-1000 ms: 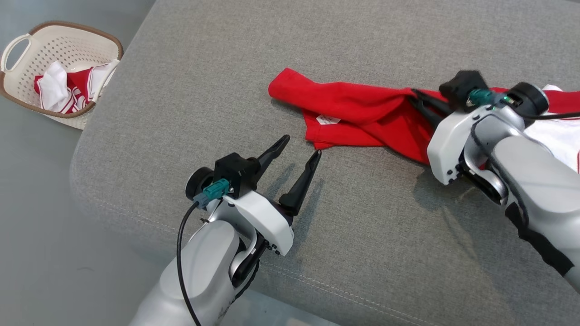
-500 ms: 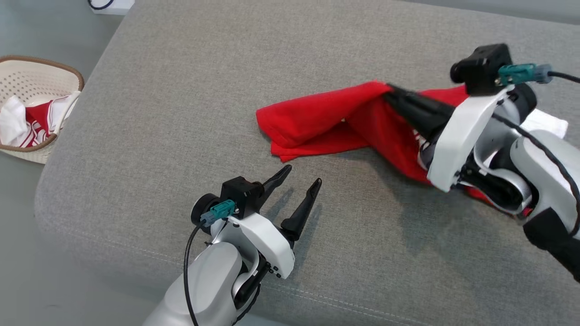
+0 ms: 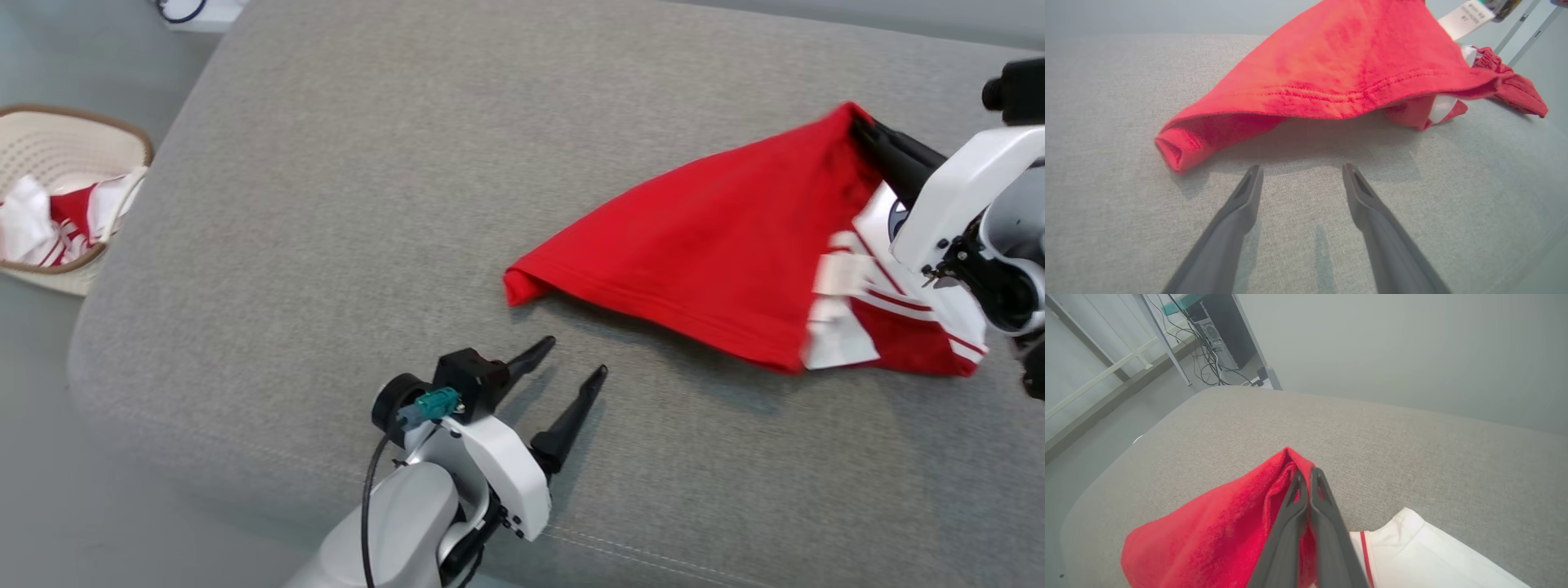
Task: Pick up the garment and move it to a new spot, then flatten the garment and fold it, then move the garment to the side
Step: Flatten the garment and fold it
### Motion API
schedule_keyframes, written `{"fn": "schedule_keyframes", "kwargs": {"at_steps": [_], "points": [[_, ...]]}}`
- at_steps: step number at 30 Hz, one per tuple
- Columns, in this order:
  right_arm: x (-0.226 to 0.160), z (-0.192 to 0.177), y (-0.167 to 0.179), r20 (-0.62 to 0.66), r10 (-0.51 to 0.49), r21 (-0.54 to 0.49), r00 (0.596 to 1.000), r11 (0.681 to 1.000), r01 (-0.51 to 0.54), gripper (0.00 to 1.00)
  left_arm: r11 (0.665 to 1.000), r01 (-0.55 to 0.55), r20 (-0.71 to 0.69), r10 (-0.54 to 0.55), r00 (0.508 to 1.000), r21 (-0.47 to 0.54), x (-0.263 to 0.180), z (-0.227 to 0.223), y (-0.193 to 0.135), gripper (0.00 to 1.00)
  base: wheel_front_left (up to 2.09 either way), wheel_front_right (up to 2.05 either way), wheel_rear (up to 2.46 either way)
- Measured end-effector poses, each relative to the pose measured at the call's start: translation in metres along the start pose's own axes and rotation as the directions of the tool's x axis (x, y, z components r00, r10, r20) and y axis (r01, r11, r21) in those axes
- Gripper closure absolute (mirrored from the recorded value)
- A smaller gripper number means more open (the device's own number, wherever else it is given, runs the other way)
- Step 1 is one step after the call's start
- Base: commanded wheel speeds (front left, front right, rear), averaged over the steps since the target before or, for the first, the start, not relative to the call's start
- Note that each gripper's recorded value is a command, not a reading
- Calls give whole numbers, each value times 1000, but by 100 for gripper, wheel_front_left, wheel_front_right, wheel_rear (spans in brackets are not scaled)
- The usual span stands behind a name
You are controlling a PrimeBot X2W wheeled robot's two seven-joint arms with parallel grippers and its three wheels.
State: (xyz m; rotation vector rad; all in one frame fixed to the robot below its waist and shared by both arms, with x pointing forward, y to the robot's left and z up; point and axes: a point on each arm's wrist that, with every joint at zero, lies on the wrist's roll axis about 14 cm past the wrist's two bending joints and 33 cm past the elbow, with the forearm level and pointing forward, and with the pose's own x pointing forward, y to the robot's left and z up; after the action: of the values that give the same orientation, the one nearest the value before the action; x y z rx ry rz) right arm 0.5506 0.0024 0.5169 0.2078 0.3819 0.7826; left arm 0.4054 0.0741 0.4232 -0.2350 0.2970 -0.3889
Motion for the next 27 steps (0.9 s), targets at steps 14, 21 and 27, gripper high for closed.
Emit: {"fn": "schedule_keyframes", "kwargs": {"at_steps": [14,21,27], "points": [[36,-37,-37,-39,-195,-155,980,970,187,0,999,39,7,-39,999,23,-8,2,-10,0,0,0,0],[-28,-4,-108,99,-382,-154,919,906,394,0,968,199,33,-206,978,149,13,21,-56,0,0,0,0],[-76,-38,-132,87,-470,-71,879,877,476,0,916,304,-28,-307,951,262,26,7,-91,0,0,0,0]]}}
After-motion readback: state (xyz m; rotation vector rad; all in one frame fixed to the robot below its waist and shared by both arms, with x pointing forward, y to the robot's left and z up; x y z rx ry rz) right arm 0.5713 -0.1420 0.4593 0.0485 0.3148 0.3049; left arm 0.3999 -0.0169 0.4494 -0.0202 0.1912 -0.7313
